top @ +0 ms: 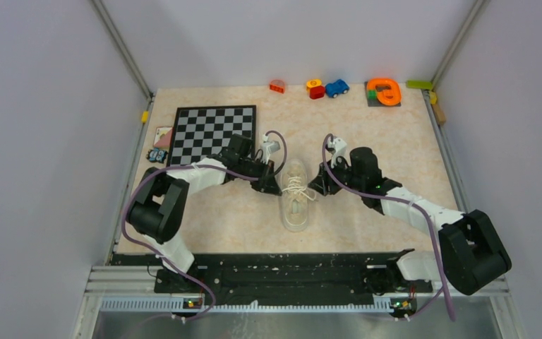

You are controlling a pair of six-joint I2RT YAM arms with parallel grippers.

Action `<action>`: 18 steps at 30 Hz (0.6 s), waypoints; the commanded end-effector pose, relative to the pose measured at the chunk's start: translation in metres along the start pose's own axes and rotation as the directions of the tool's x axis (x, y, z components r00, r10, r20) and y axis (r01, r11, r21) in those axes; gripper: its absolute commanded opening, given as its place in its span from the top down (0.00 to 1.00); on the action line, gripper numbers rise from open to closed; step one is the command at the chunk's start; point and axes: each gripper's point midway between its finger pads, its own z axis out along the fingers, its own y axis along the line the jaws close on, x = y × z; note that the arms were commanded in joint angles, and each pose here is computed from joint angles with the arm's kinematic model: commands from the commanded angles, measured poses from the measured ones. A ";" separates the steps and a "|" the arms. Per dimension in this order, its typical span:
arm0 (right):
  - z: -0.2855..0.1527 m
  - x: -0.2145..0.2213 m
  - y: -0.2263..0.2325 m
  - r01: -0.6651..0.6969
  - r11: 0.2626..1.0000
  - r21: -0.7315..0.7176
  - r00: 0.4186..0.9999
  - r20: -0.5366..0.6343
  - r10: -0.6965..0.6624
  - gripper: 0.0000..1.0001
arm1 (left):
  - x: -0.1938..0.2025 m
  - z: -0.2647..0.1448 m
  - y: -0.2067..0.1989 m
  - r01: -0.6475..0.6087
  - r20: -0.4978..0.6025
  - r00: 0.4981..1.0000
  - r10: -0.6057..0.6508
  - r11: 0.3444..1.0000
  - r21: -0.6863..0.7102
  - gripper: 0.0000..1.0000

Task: Tie the shoes
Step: Tie the shoelace on the shoe.

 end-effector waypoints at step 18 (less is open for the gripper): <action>0.004 -0.015 -0.014 -0.085 0.994 0.068 0.996 0.025 0.084 0.61 | -0.027 -0.054 -0.005 -0.023 0.216 0.975 0.047 0.993 -0.112 1.00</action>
